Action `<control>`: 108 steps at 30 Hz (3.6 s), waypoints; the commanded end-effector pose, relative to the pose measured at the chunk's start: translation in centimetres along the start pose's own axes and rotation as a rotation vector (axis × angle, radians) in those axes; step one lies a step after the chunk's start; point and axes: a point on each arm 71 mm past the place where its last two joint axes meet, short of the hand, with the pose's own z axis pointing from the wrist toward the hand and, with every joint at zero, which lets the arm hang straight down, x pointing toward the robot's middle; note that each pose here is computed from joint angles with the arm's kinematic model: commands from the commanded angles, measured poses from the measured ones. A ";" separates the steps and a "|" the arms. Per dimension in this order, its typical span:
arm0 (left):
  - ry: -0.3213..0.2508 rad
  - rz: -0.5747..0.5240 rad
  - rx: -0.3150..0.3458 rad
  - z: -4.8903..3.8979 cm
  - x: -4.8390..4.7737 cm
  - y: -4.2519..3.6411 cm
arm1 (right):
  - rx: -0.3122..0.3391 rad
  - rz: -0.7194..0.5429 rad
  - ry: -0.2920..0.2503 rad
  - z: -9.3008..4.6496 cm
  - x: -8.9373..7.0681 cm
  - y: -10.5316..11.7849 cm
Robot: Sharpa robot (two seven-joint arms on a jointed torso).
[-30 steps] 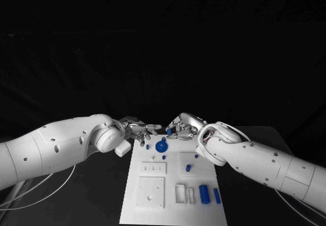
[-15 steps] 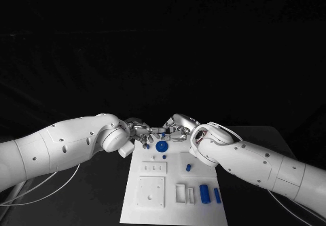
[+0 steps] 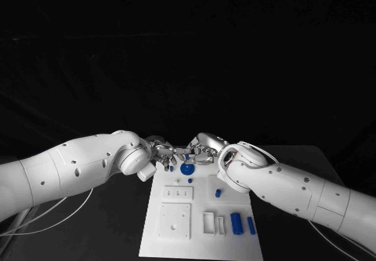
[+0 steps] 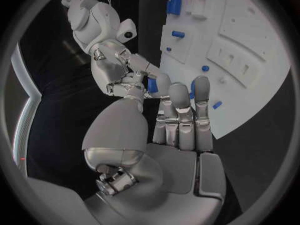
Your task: Assemble the parts on the task board
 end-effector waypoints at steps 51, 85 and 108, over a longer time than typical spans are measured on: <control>0.038 0.073 -0.006 0.23 0.99 -0.64 | 0.015 -0.025 0.059 0.4 1.4 0.4; -0.005 0.100 0.000 0.19 0.68 -0.66 | 0.021 0.021 -0.017 -0.5 0.8 -1.5; -0.104 0.231 -0.108 -0.14 0.77 2.32 | 0.128 0.219 -0.228 -6.1 -8.5 -10.2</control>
